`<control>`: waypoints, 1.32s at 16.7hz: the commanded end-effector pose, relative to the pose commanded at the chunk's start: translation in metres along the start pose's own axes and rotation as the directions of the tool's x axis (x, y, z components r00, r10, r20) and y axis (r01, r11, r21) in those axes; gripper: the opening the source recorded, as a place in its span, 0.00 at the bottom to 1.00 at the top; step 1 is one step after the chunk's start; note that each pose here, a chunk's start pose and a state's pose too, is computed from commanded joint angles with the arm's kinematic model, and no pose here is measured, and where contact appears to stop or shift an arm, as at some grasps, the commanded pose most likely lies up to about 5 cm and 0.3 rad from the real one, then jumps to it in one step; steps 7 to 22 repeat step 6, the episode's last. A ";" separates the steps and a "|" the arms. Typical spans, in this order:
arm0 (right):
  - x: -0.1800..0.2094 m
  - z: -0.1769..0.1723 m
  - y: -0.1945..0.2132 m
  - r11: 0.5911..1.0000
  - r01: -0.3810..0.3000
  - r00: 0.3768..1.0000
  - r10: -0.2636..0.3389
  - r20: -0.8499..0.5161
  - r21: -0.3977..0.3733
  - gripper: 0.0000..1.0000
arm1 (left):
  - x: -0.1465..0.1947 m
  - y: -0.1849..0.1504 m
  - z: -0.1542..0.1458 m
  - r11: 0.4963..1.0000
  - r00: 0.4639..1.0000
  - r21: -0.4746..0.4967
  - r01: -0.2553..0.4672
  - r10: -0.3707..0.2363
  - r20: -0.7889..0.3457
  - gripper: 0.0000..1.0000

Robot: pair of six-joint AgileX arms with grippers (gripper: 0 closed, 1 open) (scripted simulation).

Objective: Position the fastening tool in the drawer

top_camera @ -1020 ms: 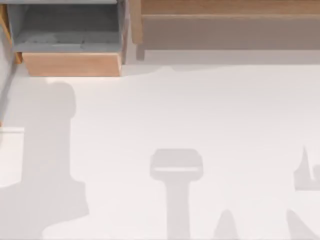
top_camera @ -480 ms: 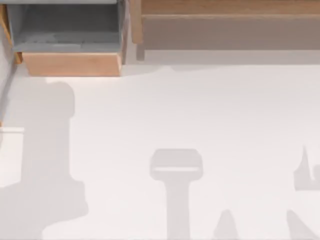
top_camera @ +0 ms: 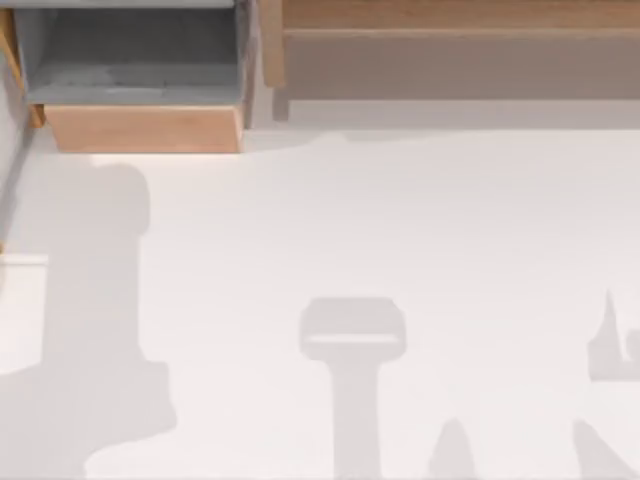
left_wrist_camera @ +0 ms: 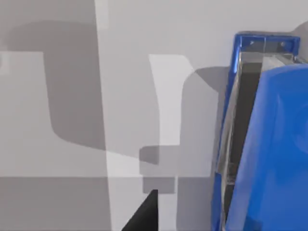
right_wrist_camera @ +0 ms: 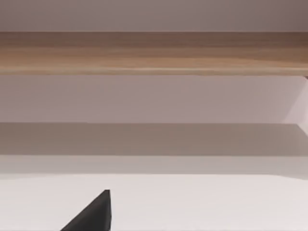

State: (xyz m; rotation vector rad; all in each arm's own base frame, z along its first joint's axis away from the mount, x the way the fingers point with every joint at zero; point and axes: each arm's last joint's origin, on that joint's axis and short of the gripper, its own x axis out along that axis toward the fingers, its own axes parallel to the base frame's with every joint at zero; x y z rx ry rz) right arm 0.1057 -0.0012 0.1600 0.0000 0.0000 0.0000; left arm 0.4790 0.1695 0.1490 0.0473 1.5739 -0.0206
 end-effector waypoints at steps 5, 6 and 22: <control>0.000 0.000 0.000 1.000 0.000 1.000 0.000 0.000 0.000 1.00 | 0.000 0.000 0.000 1.000 1.000 0.000 0.000 0.000 0.000 1.00; 0.000 0.000 0.000 1.000 0.000 1.000 0.000 0.000 0.000 1.00 | 0.000 0.000 0.000 1.000 1.000 0.000 0.000 0.000 0.000 1.00; 0.000 0.000 0.000 1.000 0.000 1.000 0.000 0.000 0.000 1.00 | 0.000 0.000 0.000 1.000 1.000 0.000 0.000 0.000 0.000 1.00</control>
